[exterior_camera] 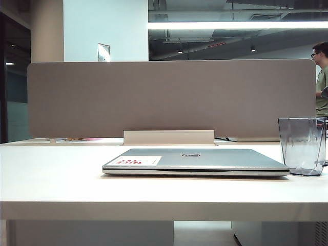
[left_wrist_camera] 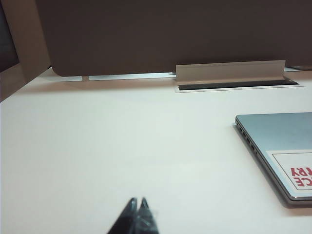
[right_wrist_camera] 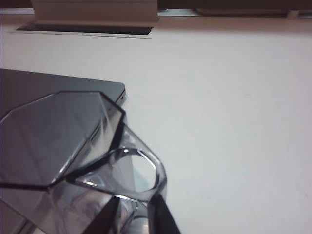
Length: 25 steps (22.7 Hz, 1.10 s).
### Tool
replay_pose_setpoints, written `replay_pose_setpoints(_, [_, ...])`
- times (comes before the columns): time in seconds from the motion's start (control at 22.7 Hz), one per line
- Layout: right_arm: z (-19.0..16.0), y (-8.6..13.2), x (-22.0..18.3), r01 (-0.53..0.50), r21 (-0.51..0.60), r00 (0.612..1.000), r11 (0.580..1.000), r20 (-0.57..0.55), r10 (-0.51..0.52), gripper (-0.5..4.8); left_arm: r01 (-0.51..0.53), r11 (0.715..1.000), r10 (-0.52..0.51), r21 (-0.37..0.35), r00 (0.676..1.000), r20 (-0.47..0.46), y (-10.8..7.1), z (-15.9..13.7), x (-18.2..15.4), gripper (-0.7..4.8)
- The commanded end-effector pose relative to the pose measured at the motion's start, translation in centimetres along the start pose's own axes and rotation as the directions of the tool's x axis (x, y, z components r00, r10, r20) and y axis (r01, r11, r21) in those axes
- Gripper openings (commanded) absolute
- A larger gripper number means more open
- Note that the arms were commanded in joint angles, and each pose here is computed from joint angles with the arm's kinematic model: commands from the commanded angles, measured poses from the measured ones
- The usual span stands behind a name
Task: Pick up the water cup and place it on the right side of the laptop.
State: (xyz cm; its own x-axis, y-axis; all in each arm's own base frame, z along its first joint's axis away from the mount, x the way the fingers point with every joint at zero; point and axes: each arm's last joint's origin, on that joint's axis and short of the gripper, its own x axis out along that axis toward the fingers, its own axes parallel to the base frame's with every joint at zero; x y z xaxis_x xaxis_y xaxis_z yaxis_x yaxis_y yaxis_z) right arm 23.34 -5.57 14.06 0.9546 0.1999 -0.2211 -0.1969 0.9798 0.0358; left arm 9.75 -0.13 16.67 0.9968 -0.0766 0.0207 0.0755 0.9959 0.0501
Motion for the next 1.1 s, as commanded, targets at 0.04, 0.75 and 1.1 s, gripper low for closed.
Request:
replay_pose_setpoints(0.04, [0.0,-0.1,-0.1,0.063,0.006,0.998,0.998,-0.01,-0.063,1.13,0.002,1.0,-0.002,-0.003,1.0,0.013,0.0,0.2,0.0,-0.04])
replay_pose_setpoints(0.75, [-1.4,0.6,0.0,0.042,0.149,0.988,0.988,-0.151,-0.019,-0.09,0.024,1.0,-0.024,-0.002,1.0,0.016,-0.1,0.2,0.0,-0.04])
replay_pose_setpoints(1.1, [-1.2,1.5,0.5,0.058,0.113,0.988,0.992,-0.147,-0.041,-0.09,0.024,1.0,-0.024,-0.002,1.0,0.016,-0.1,0.2,0.0,-0.04])
